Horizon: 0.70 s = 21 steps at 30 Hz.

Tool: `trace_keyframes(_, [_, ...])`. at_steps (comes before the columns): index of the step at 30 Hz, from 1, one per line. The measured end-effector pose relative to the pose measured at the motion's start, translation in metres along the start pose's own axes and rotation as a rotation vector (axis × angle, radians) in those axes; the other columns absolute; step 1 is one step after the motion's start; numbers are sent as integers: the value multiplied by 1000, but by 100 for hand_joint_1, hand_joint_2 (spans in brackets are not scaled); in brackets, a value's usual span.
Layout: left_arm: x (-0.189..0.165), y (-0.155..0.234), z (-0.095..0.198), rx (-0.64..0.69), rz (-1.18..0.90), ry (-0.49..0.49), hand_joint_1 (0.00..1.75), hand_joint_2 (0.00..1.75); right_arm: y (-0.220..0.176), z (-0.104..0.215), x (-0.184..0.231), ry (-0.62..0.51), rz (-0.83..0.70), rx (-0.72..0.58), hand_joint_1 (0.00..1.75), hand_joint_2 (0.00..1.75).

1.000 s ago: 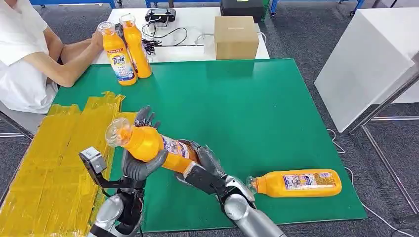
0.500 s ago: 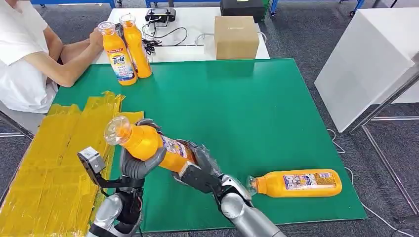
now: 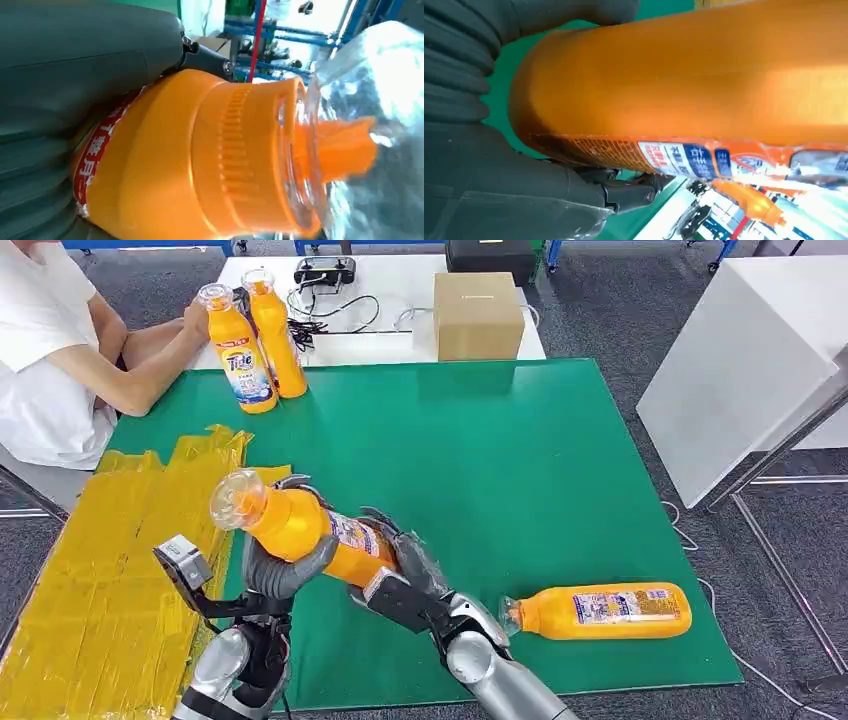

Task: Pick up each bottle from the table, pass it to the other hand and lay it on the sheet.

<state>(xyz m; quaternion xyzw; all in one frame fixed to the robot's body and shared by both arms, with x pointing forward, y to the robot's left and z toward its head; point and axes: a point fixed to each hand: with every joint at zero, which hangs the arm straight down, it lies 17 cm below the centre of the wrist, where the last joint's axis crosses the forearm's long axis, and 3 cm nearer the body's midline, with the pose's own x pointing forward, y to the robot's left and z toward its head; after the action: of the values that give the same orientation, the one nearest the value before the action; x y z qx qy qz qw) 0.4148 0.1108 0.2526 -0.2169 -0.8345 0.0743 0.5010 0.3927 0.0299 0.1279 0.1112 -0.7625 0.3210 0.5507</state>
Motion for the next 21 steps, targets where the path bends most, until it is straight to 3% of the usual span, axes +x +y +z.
trace_keyframes(4, [17,17,-3,81,-334,-131,175,175,-5,9,4,-19,-7,-36,0,175])
trace_keyframes(5, [26,21,-3,105,-473,-188,175,175,-8,13,6,-25,-19,-49,0,0])
trace_keyframes(7, [40,24,-1,122,-737,-284,175,175,-16,24,8,-41,-46,-75,0,0])
trace_keyframes(11, [30,20,4,-1,-1214,-331,175,175,-40,58,16,-89,-117,-144,0,0])
trace_keyframes(14, [20,26,8,-52,-1349,-323,175,175,-56,78,17,-97,-139,-187,0,0])
trace_keyframes(18, [-8,63,11,-112,-1727,-201,175,175,-83,104,18,-101,-187,-275,0,0])
trace_keyframes(21, [-30,131,11,-73,-2017,30,175,175,-101,117,19,-103,-197,-317,0,0])
